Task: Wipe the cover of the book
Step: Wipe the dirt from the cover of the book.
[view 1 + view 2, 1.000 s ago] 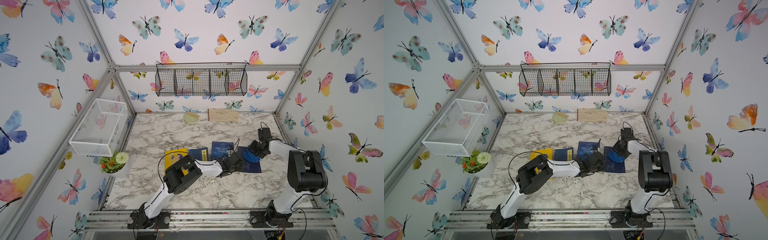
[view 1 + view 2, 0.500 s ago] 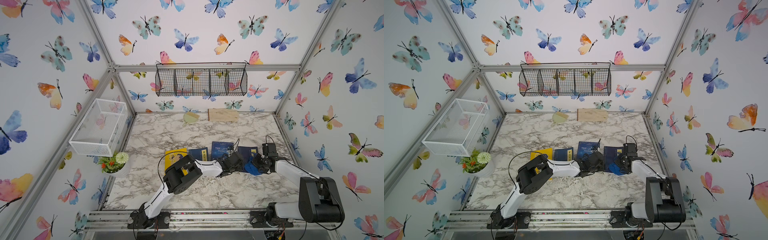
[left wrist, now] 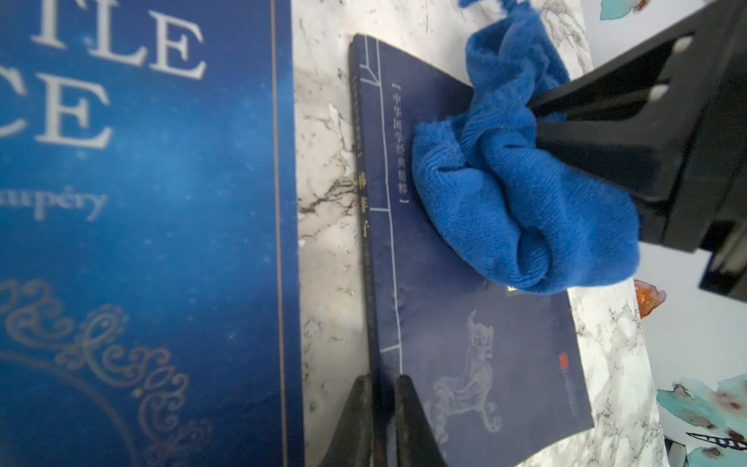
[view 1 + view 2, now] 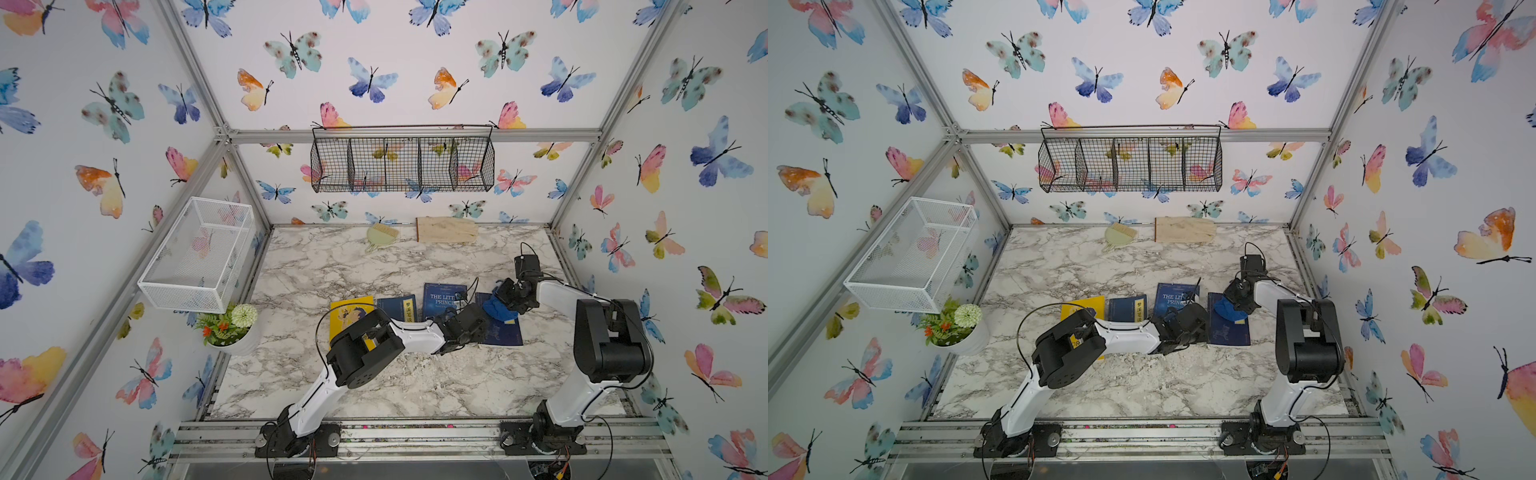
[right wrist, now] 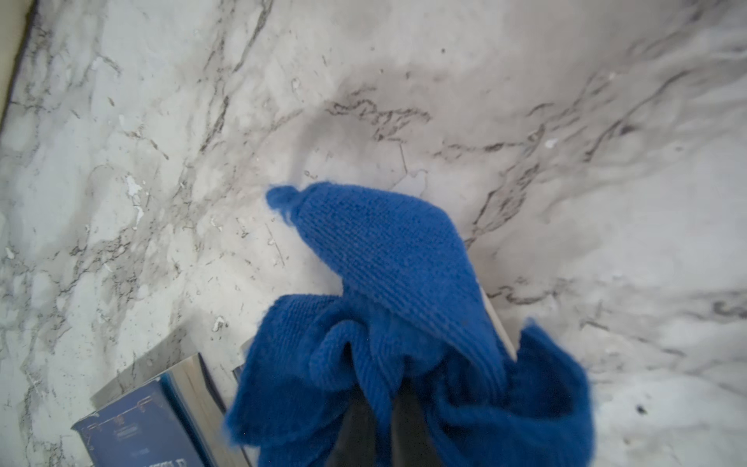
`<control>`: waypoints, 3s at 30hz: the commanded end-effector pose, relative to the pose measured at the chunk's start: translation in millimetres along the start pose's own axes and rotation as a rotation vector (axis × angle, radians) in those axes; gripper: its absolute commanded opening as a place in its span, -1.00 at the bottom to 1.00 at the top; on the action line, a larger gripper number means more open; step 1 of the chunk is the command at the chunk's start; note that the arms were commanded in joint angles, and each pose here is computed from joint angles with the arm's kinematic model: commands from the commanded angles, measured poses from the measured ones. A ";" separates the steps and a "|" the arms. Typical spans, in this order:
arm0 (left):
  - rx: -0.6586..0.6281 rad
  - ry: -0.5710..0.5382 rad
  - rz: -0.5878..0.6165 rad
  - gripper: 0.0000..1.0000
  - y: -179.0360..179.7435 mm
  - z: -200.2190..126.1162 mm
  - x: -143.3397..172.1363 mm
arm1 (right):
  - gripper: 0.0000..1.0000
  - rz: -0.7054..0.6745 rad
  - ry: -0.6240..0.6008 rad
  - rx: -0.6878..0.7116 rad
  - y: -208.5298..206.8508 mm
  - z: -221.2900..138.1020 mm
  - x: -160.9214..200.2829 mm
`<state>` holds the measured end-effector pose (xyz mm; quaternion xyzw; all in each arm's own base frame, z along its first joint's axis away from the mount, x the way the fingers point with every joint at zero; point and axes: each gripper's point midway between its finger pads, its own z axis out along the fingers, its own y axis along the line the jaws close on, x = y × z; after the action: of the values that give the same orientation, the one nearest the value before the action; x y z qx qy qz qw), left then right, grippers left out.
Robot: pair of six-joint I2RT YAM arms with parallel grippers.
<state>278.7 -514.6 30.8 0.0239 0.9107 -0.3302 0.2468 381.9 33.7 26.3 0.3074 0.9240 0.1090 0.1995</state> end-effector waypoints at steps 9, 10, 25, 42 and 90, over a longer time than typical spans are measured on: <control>-0.113 0.091 0.016 -0.70 36.8 8.5 30.7 | -0.87 0.039 0.209 0.137 -88.6 -21.8 124.7; -0.112 0.091 0.015 -0.70 36.3 8.7 30.8 | -0.87 0.033 0.195 0.135 -84.6 -19.9 118.3; -0.123 0.093 0.010 -0.70 37.5 8.3 33.5 | -0.88 -0.013 0.213 0.193 -41.1 28.6 61.1; -0.124 0.095 0.017 -0.70 34.4 6.9 32.8 | -0.86 -0.058 0.244 0.146 -56.9 2.8 97.0; 0.047 0.005 0.117 -0.37 -40.6 -40.7 -14.2 | -0.87 -0.121 -0.120 0.250 -4.3 -62.8 -26.1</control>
<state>270.2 -515.8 40.1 0.0550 0.9157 -0.3136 0.2452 378.7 28.1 61.8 0.2768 0.9390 0.0074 0.2039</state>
